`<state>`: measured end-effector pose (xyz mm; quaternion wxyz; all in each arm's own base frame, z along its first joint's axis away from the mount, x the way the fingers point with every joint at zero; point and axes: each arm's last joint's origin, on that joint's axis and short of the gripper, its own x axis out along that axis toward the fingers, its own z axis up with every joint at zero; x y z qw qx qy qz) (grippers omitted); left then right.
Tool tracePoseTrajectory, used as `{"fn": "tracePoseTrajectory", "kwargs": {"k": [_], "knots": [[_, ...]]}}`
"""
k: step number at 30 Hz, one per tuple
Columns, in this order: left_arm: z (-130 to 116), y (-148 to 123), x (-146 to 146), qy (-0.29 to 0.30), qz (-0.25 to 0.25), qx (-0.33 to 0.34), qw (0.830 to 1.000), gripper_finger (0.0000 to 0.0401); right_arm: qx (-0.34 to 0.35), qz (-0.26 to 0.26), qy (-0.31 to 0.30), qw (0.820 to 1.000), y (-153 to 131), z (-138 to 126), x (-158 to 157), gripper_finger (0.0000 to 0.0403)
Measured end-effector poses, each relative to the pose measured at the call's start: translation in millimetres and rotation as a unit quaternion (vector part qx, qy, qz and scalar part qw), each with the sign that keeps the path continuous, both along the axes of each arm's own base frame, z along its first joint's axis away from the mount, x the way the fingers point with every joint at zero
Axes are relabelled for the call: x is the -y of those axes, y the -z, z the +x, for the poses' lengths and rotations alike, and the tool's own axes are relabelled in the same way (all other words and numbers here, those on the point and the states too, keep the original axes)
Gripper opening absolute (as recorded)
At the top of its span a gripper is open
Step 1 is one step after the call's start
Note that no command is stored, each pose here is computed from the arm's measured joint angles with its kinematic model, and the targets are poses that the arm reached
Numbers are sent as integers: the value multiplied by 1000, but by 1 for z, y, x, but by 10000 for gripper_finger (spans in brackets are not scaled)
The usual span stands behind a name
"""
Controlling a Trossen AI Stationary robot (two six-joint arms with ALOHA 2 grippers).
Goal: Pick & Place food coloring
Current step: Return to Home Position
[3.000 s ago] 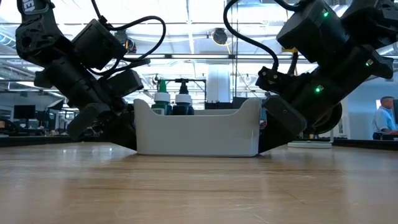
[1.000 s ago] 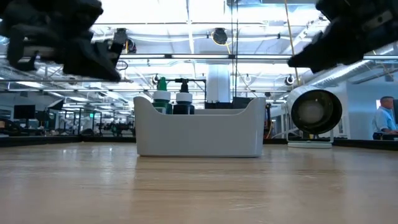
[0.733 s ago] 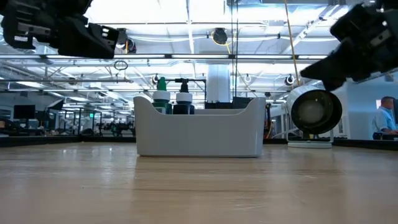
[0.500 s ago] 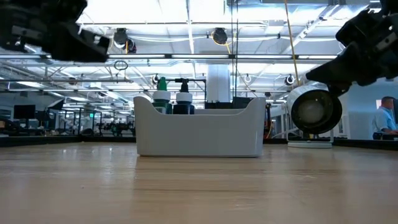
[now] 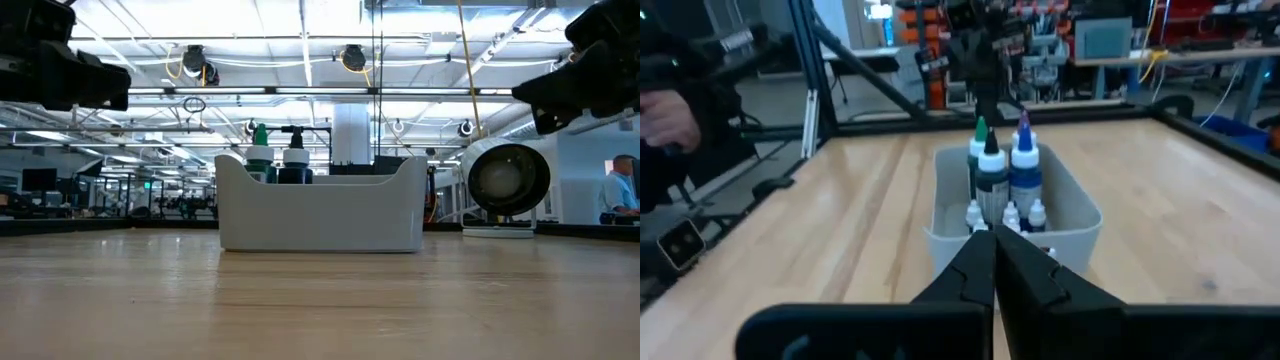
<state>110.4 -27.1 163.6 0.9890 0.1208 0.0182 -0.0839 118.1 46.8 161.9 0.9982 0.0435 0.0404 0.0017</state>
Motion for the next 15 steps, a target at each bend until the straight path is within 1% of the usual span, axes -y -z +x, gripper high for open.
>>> {"fn": "tracePoseTrajectory", "kwargs": {"k": [4,7,10,12,15], "knots": [[-6,-2,-1,6,-3,10,1000,2,13,-4,20,1000,-4,-5,3,0],[-10,-4,-3,-8,9,12,1000,1,21,-11,31,999,-5,-8,5,0],[-15,-9,-5,-16,19,43,999,1,41,-20,32,998,-10,-11,7,0],[-17,-11,-5,-7,26,54,998,1,52,-35,30,998,-12,-13,8,0],[-17,-10,-6,-2,42,52,998,1,53,-61,34,996,-13,-15,10,0]]}}
